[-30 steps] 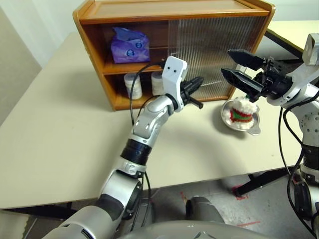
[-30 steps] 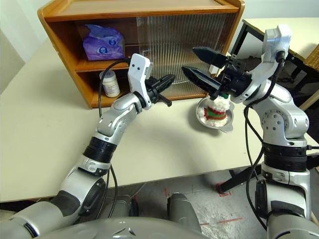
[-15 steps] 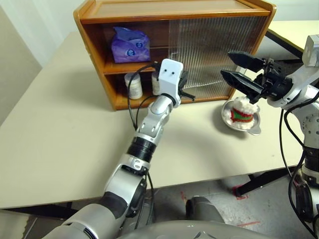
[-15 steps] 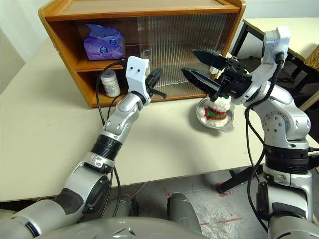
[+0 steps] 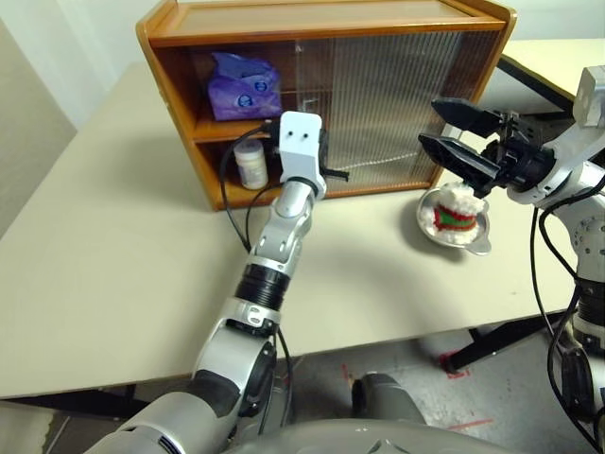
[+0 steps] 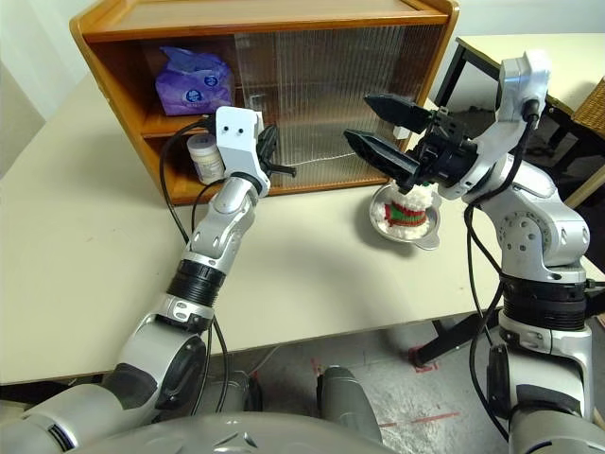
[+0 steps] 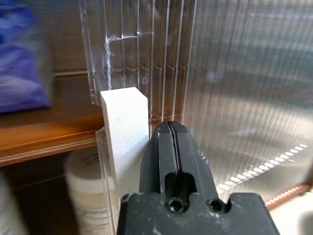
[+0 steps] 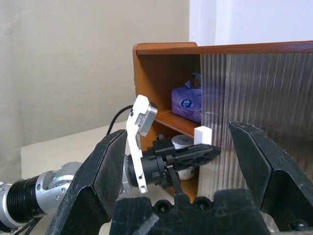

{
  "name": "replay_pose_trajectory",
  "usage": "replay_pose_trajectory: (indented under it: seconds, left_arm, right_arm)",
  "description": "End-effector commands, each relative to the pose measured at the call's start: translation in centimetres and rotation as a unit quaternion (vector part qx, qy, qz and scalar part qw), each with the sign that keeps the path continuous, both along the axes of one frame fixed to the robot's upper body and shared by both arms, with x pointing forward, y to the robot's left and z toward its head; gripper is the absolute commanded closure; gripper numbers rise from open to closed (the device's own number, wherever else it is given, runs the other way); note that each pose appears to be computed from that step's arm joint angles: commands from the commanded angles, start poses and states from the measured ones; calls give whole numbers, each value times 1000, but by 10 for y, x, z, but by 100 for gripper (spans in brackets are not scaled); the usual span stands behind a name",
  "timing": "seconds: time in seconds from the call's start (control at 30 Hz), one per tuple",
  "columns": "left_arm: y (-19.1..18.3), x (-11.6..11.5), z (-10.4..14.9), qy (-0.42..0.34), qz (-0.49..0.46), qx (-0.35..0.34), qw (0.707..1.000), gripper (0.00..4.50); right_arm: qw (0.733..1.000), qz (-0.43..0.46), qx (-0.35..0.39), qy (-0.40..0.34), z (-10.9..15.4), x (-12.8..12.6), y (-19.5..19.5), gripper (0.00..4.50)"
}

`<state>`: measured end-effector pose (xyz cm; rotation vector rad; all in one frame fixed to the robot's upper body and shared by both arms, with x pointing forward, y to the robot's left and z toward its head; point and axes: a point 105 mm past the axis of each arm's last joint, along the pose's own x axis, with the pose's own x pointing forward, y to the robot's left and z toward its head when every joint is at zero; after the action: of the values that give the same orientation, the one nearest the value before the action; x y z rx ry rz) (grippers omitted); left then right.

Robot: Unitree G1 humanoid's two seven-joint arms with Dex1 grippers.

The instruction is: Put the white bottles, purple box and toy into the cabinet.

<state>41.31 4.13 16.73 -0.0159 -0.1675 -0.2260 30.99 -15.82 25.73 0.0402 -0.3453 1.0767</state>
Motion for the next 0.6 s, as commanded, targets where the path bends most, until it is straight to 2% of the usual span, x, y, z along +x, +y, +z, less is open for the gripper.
replay_pose_trajectory:
  seconds: [0.03, 0.6]
  left_arm:
    - [29, -1, 4, -2, 57, 3, 998, 447]
    - [92, -13, -3, 35, 187, -23, 982, 447]
  right_arm:
    - [1000, 8, -4, -5, 4, 0, 0, 0]
    - [1000, 30, -3, -3, 3, 4, 8, 0]
